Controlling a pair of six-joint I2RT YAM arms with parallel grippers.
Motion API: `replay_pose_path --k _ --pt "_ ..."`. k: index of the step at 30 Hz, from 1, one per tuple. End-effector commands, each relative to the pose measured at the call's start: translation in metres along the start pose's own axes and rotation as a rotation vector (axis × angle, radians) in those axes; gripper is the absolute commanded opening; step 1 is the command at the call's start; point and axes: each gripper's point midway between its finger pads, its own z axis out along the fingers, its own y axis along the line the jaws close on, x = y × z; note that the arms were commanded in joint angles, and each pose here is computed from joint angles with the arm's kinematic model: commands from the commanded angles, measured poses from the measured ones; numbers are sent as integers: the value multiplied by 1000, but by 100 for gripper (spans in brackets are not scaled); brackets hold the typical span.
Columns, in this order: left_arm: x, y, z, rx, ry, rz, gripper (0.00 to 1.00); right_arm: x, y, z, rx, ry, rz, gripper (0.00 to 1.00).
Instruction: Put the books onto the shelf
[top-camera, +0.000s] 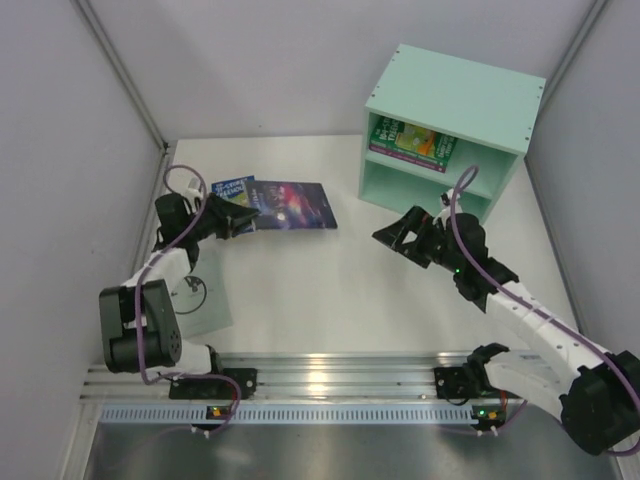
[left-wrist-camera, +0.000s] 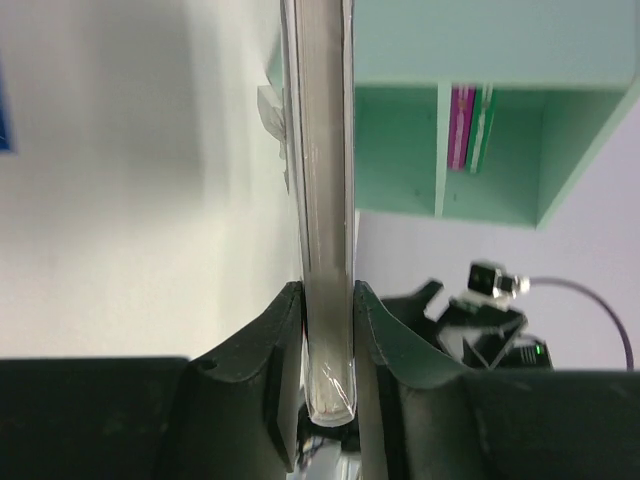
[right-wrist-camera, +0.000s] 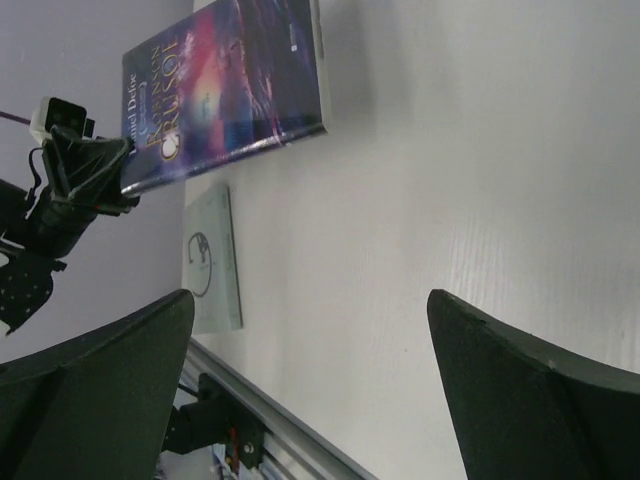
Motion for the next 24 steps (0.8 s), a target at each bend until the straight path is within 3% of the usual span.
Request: replay_pose_path --k 1,8,18,24 --pt "39 -57 -5 174 78 205 0 -1 21 -2 -124 -43 113 100" --pt "114 -65 -9 230 156 236 0 39 -19 0 -159 -85 423 100" --pt "157 -46 9 219 151 153 0 79 -19 4 -75 -166 706 100" --pt "175 -41 14 221 124 66 0 101 -15 11 -40 -145 758 100"
